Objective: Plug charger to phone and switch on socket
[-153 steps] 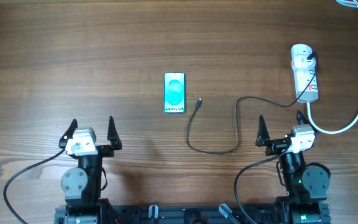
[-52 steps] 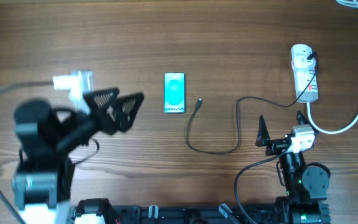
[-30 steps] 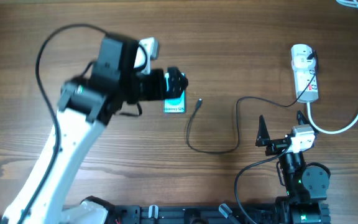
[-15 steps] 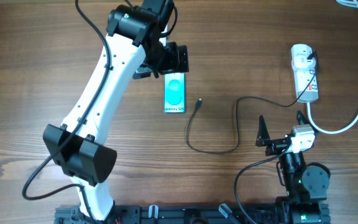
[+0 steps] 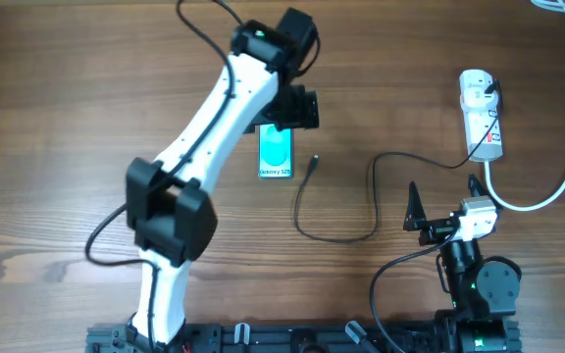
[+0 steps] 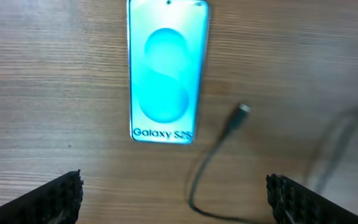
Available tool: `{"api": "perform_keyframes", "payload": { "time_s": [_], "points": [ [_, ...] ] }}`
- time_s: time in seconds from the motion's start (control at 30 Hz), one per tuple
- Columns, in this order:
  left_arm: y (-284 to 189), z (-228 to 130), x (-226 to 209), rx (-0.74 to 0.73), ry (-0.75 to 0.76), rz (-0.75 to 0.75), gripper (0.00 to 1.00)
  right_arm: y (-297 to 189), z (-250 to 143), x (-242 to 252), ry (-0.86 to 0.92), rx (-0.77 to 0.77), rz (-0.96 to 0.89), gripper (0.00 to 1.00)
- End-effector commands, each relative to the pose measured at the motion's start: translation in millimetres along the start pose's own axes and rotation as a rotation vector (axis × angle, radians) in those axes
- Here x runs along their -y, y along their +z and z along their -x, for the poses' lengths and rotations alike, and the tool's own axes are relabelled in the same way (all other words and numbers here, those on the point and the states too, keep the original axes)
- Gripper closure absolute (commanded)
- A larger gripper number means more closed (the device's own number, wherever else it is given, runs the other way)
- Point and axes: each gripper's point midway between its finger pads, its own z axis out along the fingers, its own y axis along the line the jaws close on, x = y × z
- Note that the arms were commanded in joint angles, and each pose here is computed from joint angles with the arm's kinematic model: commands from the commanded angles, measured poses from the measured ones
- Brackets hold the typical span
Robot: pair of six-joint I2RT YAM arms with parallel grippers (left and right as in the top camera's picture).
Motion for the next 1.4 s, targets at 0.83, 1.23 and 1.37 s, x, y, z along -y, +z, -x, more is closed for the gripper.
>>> {"api": "perform_keyframes", "payload": {
  "time_s": [0.83,1.23,1.37],
  "points": [
    [81.5,8.2,0.3,0.026,0.012,0.007,0.0,-0.3,1.2,2.4,0.017,0.007,-0.014,0.0],
    [112.8,1.6,-21.4,-0.096,-0.031,0.016,0.01,-0.3,1.2,2.5,0.016,0.007,-0.014,0.0],
    [118.7,2.1,-0.7,-0.062,0.009,-0.003,0.0,-0.3,1.2,2.5,0.017,0.007,-0.014,0.0]
  ]
}}
